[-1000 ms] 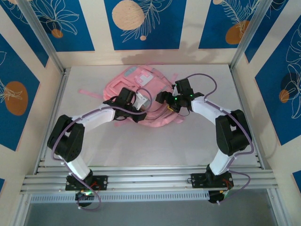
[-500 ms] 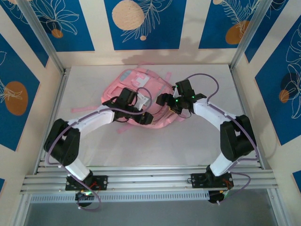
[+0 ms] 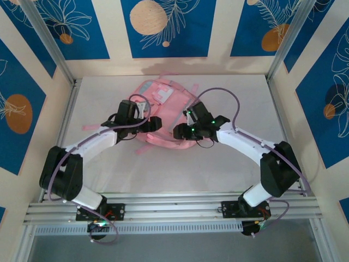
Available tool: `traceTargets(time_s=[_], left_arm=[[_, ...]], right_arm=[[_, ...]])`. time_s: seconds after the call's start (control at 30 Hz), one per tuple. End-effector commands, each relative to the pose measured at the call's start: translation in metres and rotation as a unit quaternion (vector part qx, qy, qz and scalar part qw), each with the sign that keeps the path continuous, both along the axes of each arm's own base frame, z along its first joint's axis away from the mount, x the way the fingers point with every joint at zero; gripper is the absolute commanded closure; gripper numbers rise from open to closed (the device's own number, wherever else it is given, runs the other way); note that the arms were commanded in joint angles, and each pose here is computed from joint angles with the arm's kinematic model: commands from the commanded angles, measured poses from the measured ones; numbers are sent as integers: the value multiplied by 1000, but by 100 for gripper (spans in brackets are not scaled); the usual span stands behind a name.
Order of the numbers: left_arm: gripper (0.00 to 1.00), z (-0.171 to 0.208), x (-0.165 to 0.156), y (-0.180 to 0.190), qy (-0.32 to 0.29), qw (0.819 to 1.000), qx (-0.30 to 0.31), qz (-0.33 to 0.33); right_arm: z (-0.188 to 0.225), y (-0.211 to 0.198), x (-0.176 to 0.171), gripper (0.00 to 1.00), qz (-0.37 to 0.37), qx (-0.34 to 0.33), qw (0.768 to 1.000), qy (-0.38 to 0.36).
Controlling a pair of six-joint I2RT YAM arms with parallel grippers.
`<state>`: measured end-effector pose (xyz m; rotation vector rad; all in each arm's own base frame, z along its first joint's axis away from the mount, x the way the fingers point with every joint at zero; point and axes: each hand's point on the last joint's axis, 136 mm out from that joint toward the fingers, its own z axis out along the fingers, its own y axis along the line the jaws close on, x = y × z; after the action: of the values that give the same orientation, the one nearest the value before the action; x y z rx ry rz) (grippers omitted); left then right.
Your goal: Pack books, pencil case, and school supplies into a backpack
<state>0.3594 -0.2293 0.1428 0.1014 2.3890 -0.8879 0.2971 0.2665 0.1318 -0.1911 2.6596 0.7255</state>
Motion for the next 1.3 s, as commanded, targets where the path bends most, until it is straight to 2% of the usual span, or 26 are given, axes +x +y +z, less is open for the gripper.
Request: traceTargets(time_s=[0.0,0.23,0.43,0.6,0.7,0.83,1.07,1.27], left_arm=[[26,4,13,-14,12,998,-65,23],[29,-13,27,-19,29,996,-72,38],[48,-38,33,-24,54,996,-58,32],[56,-47,34,-26,67,996,-58,30],[56,-44,33,-27,66,996,-61,28],[51,-38,32,-23,61,996,-52,29],[47,-31,33,-19,54,997,-41,30],[47,-31,32,-16,57,997,-41,31]], right_arm=[[-18,1,2,45,26,-42,999,-8],[-34,21,14,47,53,-61,996,-36],[-32,37,26,49,71,-73,992,-73],[-39,43,33,51,82,-105,987,-95],[-50,31,42,58,61,-146,982,-103],[-50,10,49,57,37,-194,974,-112],[-25,9,36,45,56,-115,987,-99],[-25,1,46,40,44,-78,992,-91]])
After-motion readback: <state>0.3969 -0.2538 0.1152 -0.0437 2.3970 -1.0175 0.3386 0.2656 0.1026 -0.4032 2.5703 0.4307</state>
